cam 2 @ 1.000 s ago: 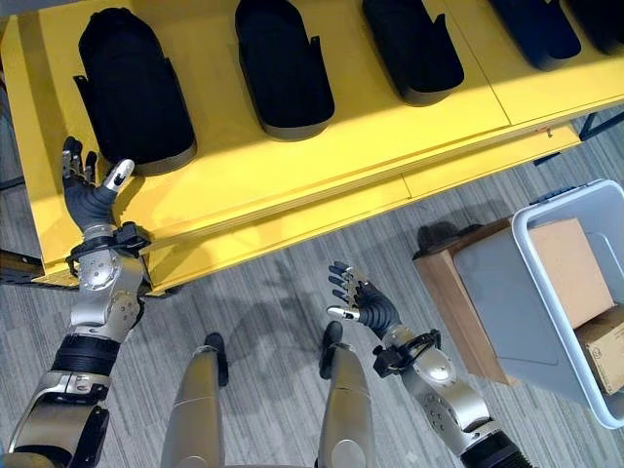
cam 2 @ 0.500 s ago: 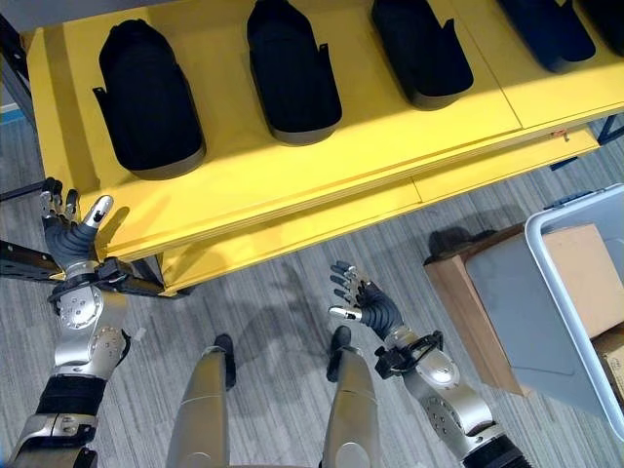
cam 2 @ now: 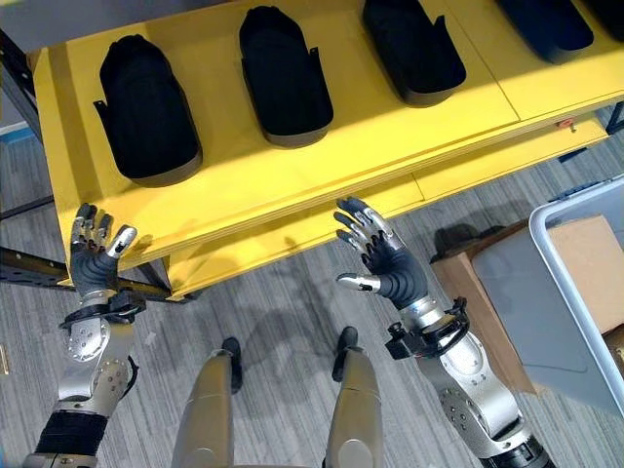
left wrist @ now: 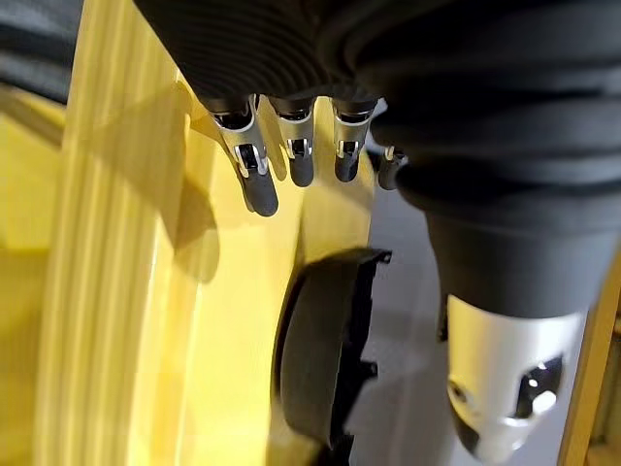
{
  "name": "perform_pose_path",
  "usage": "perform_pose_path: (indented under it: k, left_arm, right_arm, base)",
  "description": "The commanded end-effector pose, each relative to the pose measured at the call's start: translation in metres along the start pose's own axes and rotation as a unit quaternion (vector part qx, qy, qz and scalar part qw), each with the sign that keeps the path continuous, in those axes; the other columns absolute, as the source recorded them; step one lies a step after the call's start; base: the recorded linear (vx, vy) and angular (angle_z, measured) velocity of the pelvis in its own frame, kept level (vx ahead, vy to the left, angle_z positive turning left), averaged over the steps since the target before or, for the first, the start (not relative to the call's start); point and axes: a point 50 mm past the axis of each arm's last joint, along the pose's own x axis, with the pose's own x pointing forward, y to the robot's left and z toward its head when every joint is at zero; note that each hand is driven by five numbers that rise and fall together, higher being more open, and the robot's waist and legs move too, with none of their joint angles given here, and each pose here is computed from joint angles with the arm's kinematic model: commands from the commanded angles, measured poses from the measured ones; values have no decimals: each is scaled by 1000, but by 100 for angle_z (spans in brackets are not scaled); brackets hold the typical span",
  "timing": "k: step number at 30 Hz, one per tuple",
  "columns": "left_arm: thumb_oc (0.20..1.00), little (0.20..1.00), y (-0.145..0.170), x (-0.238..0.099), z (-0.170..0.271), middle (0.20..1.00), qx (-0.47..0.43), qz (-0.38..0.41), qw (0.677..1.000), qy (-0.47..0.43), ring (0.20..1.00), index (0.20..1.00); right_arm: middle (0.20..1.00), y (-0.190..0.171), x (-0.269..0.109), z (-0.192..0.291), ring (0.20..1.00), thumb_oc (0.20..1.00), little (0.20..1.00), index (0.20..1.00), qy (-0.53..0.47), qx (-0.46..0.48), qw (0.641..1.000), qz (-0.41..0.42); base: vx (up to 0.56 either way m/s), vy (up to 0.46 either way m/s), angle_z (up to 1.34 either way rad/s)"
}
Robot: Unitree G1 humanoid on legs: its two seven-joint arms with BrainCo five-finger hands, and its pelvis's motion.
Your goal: Move parts from the plastic box to the shelf.
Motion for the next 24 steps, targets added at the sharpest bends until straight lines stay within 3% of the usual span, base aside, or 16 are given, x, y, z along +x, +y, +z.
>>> perform_pose_path:
  k: [1,8,17,24]
  left_arm:
    - [1000,1000,3,-2,12,1000,-2,-18,1000,-24,1000,1000]
    - [1000,1000,1,-5,7,1000,-8,-25,1000,-11,1000,1000]
    - [1000,1000,-11,-9,4,1000,-15,-61,998,3,1000,1000]
    - [1000,1000,-15,-13,-3,1000,-4,-74,997,22,1000,1000]
  right_arm:
    - [1000,7,7,35,1000,1000,1000,1000,-88,-35,995,43]
    - [1000,14,13,43,1000,1000,1000,1000,-117,-25,991,56]
    - [1000,24,78,21,1000,1000,1000,1000,-131,-29,990,38]
    - [1000,32,106,4,1000,1000,1000,1000,-111,3,994,16]
  base:
    - [0,0,0]
    - [0,0,0]
    - [-20,-5,0]
    - [42,-12,6]
